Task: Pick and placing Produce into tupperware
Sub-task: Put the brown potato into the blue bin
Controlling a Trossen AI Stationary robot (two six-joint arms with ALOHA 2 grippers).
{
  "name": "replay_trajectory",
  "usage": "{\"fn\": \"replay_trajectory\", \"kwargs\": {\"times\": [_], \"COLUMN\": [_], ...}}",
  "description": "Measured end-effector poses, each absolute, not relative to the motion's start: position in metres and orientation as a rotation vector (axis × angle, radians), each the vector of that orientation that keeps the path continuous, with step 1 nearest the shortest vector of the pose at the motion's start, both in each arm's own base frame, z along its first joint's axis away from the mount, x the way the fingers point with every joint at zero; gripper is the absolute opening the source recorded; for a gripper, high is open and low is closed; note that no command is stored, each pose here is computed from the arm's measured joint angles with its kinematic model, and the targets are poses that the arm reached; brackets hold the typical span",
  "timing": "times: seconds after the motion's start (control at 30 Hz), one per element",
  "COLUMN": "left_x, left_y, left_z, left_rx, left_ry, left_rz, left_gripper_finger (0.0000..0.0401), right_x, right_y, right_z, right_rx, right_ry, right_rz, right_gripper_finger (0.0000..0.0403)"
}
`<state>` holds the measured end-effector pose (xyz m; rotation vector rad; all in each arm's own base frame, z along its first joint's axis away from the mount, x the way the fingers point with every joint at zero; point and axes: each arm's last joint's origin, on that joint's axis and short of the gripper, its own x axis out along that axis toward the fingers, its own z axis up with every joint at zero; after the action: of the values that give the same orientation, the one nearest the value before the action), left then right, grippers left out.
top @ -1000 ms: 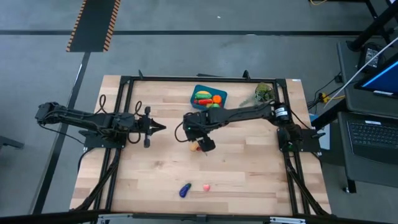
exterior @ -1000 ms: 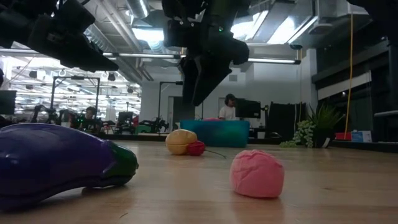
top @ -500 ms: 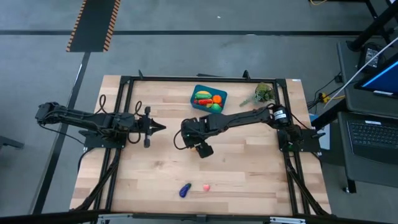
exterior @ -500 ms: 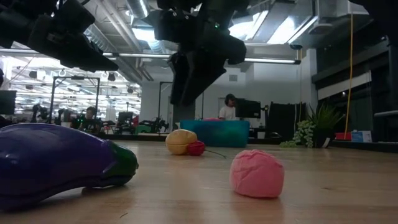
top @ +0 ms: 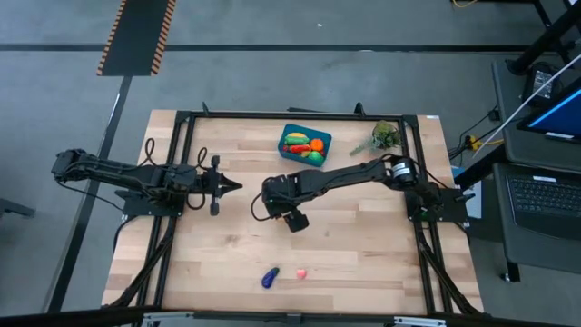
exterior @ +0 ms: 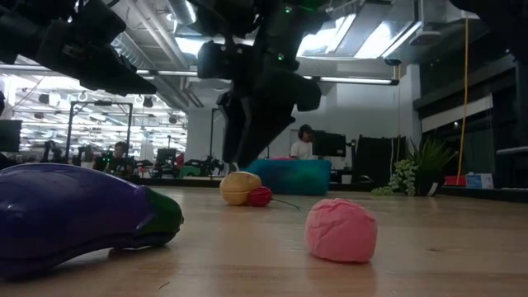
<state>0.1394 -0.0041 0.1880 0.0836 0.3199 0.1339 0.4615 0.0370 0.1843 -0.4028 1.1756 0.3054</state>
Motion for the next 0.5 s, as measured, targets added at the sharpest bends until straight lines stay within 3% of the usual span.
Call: {"fn": "replay_trajectory", "kwargs": {"times": [0.5], "left_x": [0.139], "left_y": [-0.004], "left_z": [0.188], "left_rx": [0.083], "left_ry": [0.321], "left_rz": [0.134], "left_gripper_finger": [0.0003], "right_x": [0.461], "right_y": [0.048], "right_z": [0.173], "right_rx": [-0.392], "right_ry": [1.191], "right_rz": [0.349], "right_gripper_finger": [0.0277]}}
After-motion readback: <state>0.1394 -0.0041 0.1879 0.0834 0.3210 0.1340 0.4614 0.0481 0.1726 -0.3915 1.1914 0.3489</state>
